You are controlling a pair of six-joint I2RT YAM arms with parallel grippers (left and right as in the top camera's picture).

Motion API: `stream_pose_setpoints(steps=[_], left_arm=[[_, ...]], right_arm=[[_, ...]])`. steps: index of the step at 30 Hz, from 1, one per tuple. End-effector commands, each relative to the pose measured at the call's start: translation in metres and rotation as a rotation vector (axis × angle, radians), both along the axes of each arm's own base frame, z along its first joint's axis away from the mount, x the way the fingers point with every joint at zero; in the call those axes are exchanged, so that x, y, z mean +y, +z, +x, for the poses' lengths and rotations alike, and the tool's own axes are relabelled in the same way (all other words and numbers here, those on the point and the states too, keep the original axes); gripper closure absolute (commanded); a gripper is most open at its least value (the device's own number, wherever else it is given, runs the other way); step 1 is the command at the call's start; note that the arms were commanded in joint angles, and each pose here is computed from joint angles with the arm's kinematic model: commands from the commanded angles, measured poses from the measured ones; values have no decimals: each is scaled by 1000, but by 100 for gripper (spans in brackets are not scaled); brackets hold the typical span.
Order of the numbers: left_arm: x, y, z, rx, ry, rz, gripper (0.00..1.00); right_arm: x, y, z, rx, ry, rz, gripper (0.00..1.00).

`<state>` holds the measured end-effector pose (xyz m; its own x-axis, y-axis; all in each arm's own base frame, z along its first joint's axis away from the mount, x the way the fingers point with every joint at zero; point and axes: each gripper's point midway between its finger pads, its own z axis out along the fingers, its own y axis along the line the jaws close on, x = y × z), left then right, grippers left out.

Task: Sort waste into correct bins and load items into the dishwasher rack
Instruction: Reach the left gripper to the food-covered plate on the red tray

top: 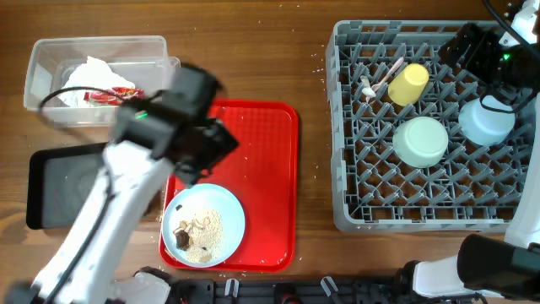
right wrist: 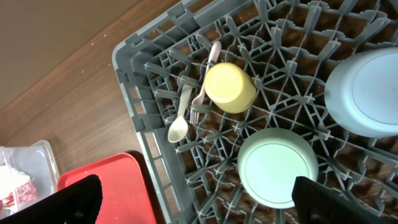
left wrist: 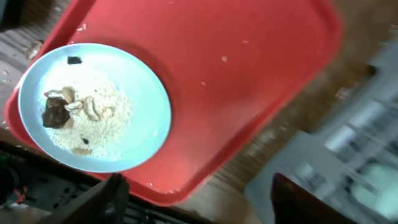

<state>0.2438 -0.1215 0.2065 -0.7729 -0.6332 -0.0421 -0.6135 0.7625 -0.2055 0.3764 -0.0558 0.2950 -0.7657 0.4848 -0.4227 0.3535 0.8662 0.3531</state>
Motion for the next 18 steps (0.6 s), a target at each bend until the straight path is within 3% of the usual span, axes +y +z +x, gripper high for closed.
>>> stream_pose_setpoints(steps=[1, 4, 9, 12, 18], left_arm=[[-10, -36, 6, 73, 124, 158, 28], [-19, -72, 2, 188, 136, 260, 33], [-14, -104, -10, 275, 149, 328, 29], [-9, -115, -17, 297, 147, 345, 23], [-16, -145, -12, 263, 150, 293, 21]], right_arm=[[-2, -2, 2, 5, 8, -22, 0], [-2, -2, 2, 5, 8, -22, 0], [-2, -2, 2, 5, 8, -22, 0], [-2, -2, 2, 5, 8, -22, 0], [-2, -2, 2, 5, 8, -22, 0]])
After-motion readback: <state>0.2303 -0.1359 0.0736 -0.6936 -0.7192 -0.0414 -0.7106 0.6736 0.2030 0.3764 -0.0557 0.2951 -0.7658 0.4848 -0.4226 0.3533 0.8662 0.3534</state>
